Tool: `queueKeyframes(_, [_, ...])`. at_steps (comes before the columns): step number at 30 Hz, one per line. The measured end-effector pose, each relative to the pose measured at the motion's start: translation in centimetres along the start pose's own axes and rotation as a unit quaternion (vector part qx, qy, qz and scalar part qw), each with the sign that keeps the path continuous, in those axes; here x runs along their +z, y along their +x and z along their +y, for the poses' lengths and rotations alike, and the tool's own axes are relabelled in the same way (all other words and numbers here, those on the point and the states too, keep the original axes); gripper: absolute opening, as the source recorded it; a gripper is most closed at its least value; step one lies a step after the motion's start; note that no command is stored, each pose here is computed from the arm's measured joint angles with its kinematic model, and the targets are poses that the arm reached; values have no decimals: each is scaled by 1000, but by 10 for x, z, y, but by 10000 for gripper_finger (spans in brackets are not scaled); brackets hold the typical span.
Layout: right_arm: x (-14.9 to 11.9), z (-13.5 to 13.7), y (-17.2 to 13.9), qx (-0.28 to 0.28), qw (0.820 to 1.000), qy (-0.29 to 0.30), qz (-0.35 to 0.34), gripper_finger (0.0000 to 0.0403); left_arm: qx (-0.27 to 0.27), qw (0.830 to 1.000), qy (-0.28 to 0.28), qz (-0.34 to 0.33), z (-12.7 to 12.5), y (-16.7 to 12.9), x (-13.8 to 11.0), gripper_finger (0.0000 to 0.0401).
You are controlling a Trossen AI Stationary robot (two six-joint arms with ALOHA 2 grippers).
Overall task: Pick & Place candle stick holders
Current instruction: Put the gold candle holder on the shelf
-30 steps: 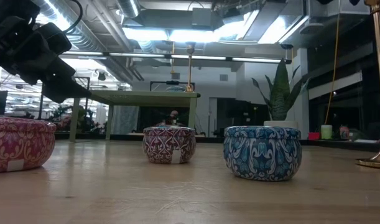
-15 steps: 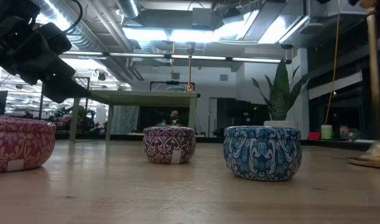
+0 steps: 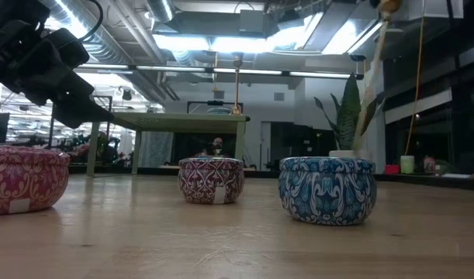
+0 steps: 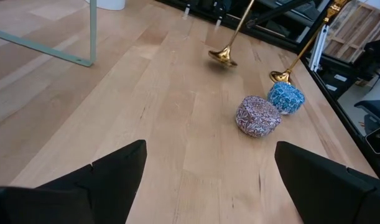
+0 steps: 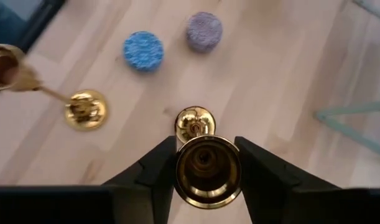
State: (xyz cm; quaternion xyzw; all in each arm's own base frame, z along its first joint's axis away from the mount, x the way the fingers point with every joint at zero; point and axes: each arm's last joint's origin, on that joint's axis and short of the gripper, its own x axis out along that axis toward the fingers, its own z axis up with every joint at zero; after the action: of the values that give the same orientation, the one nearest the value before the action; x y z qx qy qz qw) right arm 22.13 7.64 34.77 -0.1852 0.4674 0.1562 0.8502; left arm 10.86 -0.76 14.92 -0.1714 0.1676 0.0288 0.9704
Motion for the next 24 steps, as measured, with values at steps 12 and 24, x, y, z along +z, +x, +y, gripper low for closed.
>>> queueKeyframes(12, [16, -45, 30, 17, 1000, -11, 11, 157, 0, 1000, 0, 0, 0, 0, 0, 352])
queueKeyframes(24, [16, -66, 26, 18, 1000, 11, -2, 162, 0, 1000, 0, 0, 0, 0, 0, 353])
